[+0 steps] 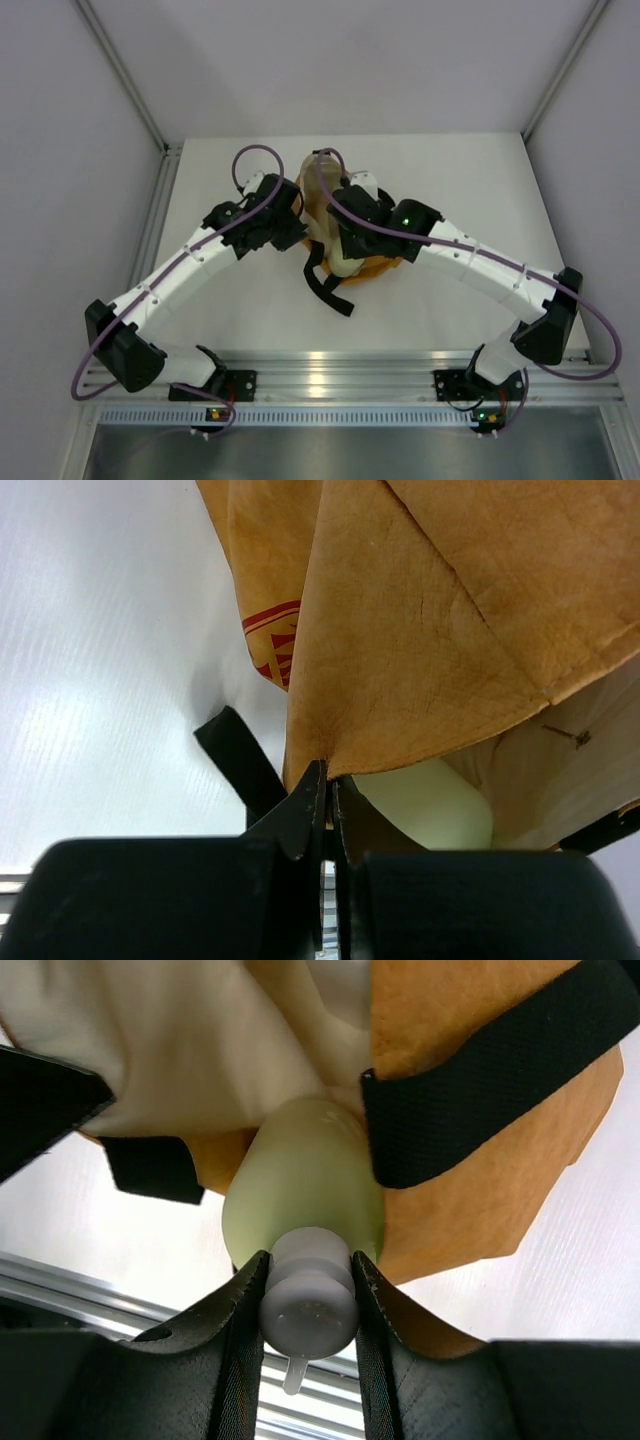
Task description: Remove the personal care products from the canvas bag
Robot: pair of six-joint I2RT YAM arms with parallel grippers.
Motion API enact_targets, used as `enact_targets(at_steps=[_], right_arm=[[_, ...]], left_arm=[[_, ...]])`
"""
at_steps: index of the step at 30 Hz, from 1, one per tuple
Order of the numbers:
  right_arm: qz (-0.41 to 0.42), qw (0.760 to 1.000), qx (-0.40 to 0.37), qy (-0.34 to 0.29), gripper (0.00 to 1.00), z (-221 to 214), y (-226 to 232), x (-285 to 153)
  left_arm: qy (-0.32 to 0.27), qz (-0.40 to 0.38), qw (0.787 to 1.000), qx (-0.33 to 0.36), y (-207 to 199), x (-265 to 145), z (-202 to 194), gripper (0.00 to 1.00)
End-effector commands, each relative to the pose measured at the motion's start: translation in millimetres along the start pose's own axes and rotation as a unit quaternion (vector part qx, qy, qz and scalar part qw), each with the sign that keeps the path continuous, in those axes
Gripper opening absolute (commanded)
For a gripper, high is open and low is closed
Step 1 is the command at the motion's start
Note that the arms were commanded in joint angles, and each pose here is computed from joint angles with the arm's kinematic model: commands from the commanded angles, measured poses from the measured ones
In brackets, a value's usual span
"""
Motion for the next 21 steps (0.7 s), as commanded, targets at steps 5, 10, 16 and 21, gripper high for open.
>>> enact_targets(at_steps=[5, 10, 16, 21], right_arm=[[0.071, 0.993, 0.002, -0.098, 0.00, 59, 15, -56], [0.081, 0.990, -0.014, -0.111, 0.00, 65, 15, -66], [0.114, 0.981, -0.022, -0.154, 0.00, 84, 14, -101], [0.135, 0.976, -0.016, -0.167, 0.00, 91, 9, -123]], left_arm=[[0.001, -0.041, 0.999, -0.015, -19, -14, 4, 0.00], [0.002, -0.036, 0.999, -0.014, -17, -11, 3, 0.00], [-0.004, -0.030, 0.999, -0.015, -14, -8, 4, 0.00], [-0.007, -0.026, 1.000, -0.014, -14, -5, 4, 0.00]])
Point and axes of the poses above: each gripper's point midway between its finger pads, its own x axis out along the fingers, its own y axis along the line the jaws close on, z = x × y, the point moved 2 cm from there along -x, back along the fingers, and after that the axes turned 10 degrees about -x, right-handed, at the moved point
